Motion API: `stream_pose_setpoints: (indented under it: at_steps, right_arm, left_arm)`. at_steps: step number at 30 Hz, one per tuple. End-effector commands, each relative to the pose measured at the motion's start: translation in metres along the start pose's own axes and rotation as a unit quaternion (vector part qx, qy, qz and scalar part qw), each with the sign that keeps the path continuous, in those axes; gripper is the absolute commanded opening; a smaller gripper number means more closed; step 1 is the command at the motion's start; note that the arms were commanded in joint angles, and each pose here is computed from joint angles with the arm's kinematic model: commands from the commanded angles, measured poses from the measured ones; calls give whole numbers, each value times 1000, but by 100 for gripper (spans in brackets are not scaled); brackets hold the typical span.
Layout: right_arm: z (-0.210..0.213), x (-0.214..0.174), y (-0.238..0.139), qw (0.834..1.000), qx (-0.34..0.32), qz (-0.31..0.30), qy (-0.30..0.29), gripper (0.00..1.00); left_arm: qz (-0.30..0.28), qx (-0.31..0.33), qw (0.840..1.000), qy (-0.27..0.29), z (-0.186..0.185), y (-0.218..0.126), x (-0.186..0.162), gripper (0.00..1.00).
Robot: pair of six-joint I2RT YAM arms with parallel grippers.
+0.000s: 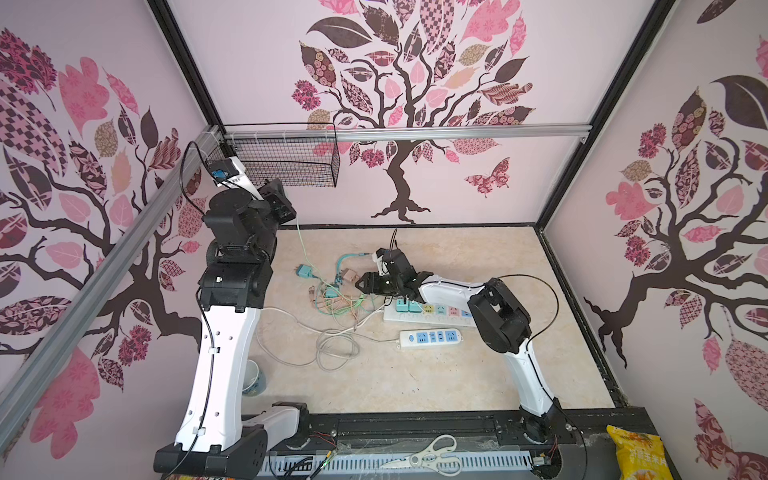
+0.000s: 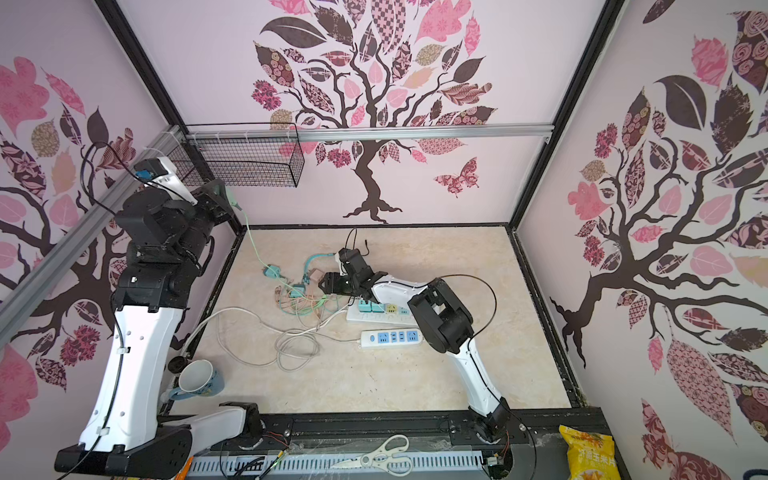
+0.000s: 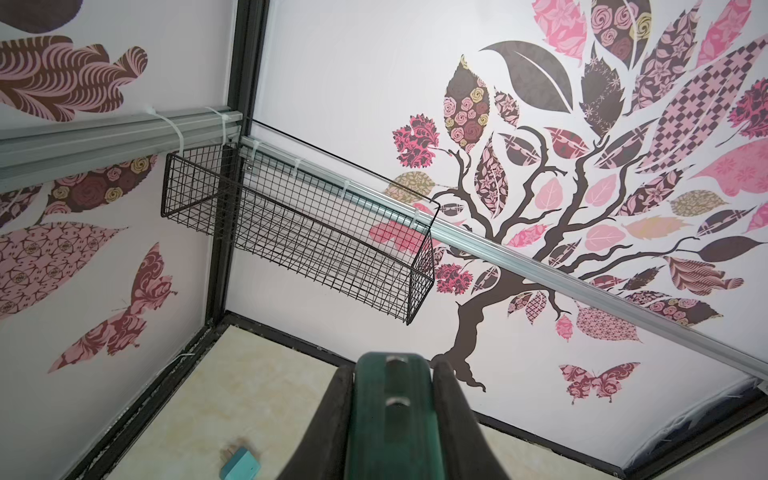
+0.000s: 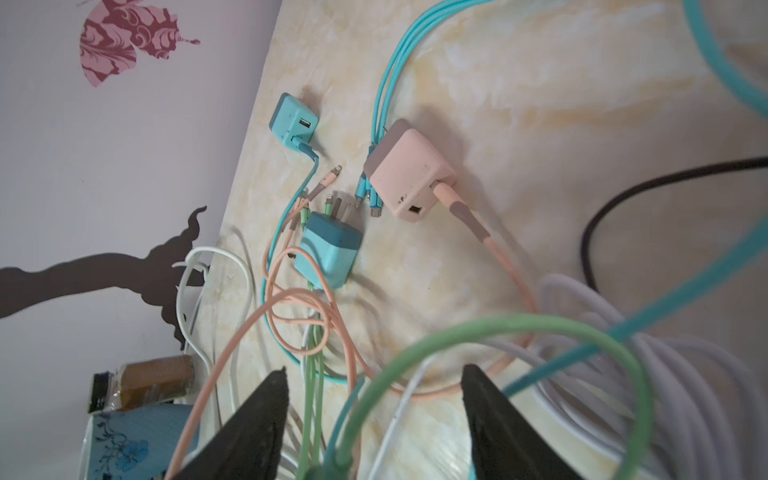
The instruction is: Insert the plug
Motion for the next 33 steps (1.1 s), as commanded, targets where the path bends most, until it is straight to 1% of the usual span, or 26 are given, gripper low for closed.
stream_pose_setpoints:
  at_steps: [1,3,6,7,10,13,17,19,24,29,32,33]
  right_arm:
    - [7,4,18,1000,9,-3,-8,56]
    - [14,12,17,1000,15,-13,-21,44]
    - [34,35,0,997,32,-48,-56,24]
    - [42,45,-8,995,35,-61,-71,19]
    - [66,72,-37,987,41,-103,-119,10]
    - [86,97,-70,975,31,-148,-161,3]
    - [110,127,-115,954,16,-210,-214,0]
    - [125,142,-139,940,18,-241,-240,0]
    - [148,177,-194,907,13,-316,-277,0]
    - [141,210,-257,882,-7,-383,-276,0]
    - [135,217,-290,866,-30,-407,-290,0]
    - [130,219,-300,861,-41,-414,-292,1]
  left_arm:
    - [-20,-6,1000,8,-3,-12,12,0]
    - [-21,-1,1000,12,-1,-13,13,0]
    - [-24,5,1000,20,-1,-18,16,0]
    - [-26,7,999,20,0,-20,17,0]
    - [-32,7,999,22,2,-25,18,0]
    - [-38,7,999,22,2,-30,20,0]
    - [-43,3,999,21,1,-34,23,0]
    - [-46,4,999,22,2,-37,24,0]
    - [-42,3,999,24,4,-39,20,0]
    - [-31,-13,999,21,-1,-37,17,0]
    - [-13,-41,999,14,-9,-34,13,0]
    - [-2,-60,998,8,-15,-33,11,0]
Point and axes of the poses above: each gripper's point midway between its finger pads, its own y axis out along the fingers, its own z axis along the line the jaws close on, x = y × z, the point moved 4 cm from there along -y, back along the fingers, and after that the axes turned 11 degrees about -y, right-handed, at the moved point
